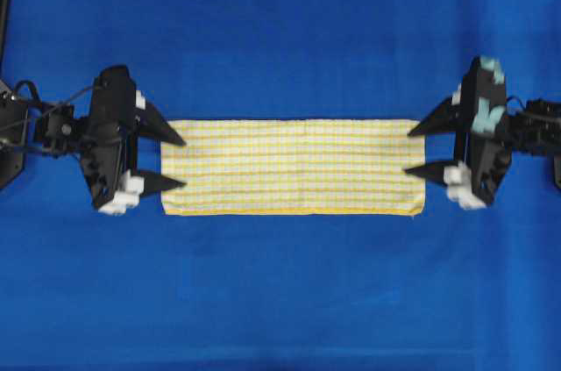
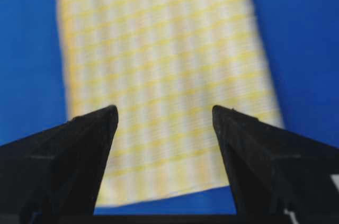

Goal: Fold the yellow towel.
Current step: 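Lift the top edge and fold it down toward the bottom edge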

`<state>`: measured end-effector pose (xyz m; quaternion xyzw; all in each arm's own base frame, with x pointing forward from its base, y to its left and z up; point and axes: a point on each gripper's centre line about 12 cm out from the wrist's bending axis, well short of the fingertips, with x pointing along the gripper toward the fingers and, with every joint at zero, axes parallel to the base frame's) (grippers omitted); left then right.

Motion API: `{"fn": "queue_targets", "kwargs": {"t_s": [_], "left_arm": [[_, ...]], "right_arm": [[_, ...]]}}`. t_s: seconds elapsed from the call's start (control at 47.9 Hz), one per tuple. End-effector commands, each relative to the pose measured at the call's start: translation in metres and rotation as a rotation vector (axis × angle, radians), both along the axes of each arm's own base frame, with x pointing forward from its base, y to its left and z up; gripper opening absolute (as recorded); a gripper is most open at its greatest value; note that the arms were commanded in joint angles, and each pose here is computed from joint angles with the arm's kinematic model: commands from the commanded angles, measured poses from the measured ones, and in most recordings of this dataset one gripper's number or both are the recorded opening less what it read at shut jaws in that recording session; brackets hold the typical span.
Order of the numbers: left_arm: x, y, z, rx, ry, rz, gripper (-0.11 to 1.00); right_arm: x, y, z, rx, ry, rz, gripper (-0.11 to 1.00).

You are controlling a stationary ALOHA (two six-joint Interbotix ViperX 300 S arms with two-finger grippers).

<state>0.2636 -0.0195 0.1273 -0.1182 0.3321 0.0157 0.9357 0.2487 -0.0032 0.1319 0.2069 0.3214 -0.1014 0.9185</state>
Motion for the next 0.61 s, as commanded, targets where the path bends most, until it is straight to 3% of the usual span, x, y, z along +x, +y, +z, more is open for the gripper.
{"fn": "queue_targets", "kwargs": {"t_s": [0.0, 0.146, 0.313, 0.585], "left_arm": [[0.005, 0.015, 0.005, 0.018, -0.010, 0.041, 0.75], [0.005, 0.039, -0.001, 0.062, 0.037, 0.093, 0.75], [0.005, 0.057, -0.014, 0.102, 0.093, 0.116, 0.75], [0.006, 0.063, -0.027, 0.105, 0.147, 0.128, 0.73]], "right_arm": [[0.002, -0.015, 0.003, -0.019, -0.007, -0.043, 0.73], [-0.001, -0.036, -0.004, -0.050, 0.039, -0.093, 0.73], [0.001, -0.041, -0.017, -0.051, 0.092, -0.102, 0.72], [0.005, -0.041, -0.040, -0.032, 0.183, -0.105, 0.72]]}}
